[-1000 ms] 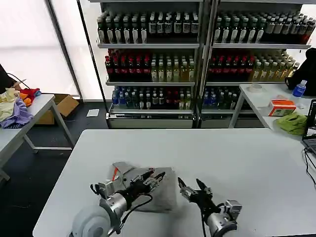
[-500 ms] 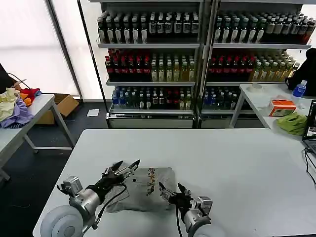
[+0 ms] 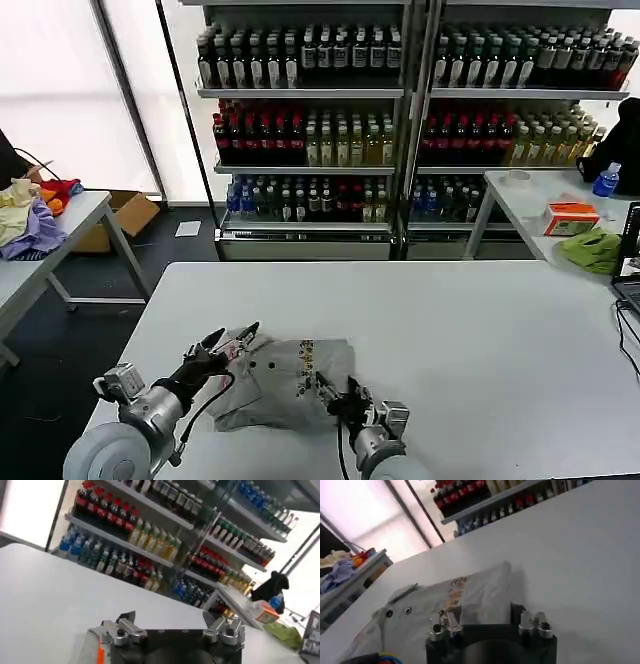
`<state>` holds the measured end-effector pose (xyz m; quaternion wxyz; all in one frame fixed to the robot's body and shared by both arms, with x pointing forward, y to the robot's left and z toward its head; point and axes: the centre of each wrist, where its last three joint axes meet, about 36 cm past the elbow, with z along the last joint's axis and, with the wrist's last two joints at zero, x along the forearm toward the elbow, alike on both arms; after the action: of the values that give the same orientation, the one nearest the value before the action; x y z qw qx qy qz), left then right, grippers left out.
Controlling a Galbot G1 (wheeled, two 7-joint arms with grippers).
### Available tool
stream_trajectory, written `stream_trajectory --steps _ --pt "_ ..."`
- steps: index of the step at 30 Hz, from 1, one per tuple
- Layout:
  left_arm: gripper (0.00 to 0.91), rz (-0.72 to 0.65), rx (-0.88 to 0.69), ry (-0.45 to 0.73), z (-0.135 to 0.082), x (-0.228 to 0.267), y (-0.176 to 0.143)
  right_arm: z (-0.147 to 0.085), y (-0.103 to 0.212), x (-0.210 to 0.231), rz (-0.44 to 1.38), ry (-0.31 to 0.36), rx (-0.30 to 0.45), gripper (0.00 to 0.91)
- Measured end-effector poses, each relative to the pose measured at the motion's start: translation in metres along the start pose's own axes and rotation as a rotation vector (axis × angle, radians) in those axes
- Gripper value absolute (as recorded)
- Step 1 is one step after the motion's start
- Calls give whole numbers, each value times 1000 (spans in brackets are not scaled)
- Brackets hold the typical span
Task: Fold and organize the clothes.
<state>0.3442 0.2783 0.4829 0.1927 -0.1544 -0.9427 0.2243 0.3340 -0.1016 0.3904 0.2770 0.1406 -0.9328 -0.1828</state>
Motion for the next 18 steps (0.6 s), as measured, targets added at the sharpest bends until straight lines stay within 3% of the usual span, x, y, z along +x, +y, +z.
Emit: stream_trajectory --steps 7,18 --pt "907 -28 7 -2 1 3 9 3 1 2 -34 -20 -18 0" --pt "907 -43 -11 -6 -2 6 22 -9 -26 15 -99 -54 -31 0"
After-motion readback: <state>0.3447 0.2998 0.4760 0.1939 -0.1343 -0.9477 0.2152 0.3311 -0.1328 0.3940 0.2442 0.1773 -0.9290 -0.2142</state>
